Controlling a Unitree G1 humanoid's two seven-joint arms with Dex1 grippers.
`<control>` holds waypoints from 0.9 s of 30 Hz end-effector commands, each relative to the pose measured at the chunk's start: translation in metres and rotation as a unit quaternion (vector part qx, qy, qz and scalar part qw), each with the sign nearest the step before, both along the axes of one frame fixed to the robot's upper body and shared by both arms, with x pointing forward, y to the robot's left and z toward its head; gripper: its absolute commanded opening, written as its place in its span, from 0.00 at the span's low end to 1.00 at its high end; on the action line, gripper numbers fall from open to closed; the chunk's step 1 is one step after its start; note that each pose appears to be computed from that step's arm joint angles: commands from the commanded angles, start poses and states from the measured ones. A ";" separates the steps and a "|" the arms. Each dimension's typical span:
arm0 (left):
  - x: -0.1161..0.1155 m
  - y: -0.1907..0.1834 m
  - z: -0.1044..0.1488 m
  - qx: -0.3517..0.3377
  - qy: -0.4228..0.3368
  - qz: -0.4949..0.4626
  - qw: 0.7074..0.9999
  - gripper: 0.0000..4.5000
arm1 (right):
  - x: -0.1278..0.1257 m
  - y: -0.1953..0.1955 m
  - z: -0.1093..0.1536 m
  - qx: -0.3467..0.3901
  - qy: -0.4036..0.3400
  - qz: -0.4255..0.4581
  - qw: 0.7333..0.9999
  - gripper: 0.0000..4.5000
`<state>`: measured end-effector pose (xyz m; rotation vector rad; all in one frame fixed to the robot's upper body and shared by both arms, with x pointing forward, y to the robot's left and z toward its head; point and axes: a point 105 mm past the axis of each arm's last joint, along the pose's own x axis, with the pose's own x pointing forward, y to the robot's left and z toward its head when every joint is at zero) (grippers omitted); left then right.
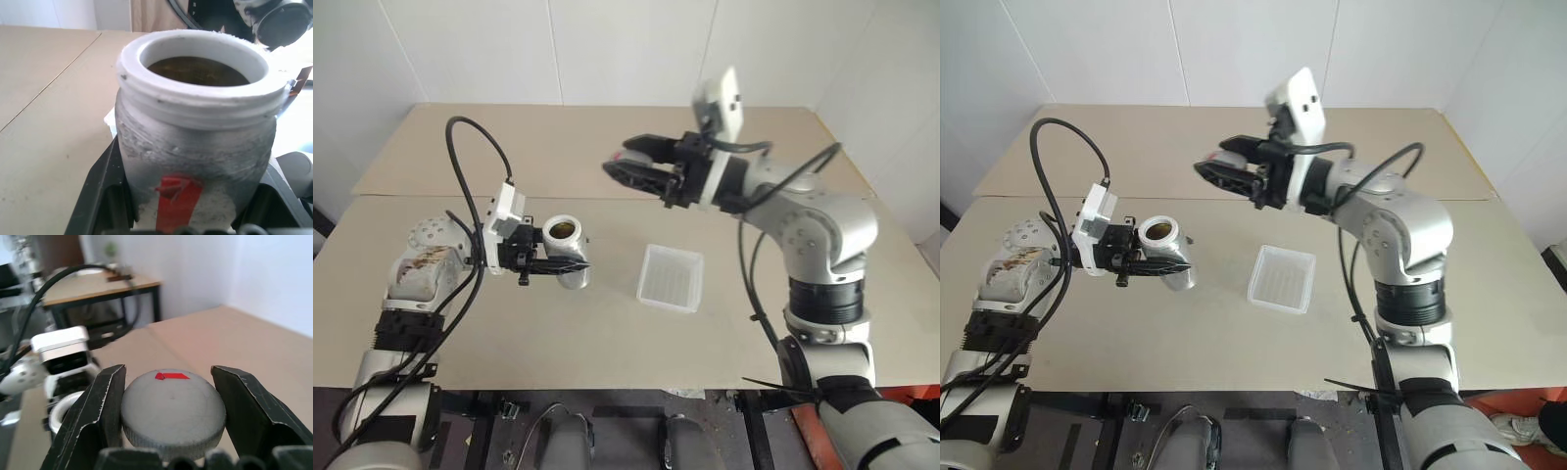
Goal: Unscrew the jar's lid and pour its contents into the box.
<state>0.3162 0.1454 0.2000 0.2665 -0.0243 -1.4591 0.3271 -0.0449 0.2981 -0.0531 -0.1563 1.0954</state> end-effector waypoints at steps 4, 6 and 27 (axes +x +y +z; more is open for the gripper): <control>0.003 -0.004 0.012 -0.012 -0.031 -0.005 0.999 0.43 | 0.005 -0.061 -0.018 0.000 -0.030 -0.140 0.990 0.61; 0.005 -0.007 0.013 -0.015 -0.037 -0.003 0.999 0.43 | 0.009 -0.084 -0.039 -0.026 -0.026 -0.199 0.979 0.61; 0.039 -0.065 0.039 0.013 -0.252 0.086 0.964 0.43 | 0.007 -0.150 -0.180 -0.116 0.097 -0.359 0.921 0.99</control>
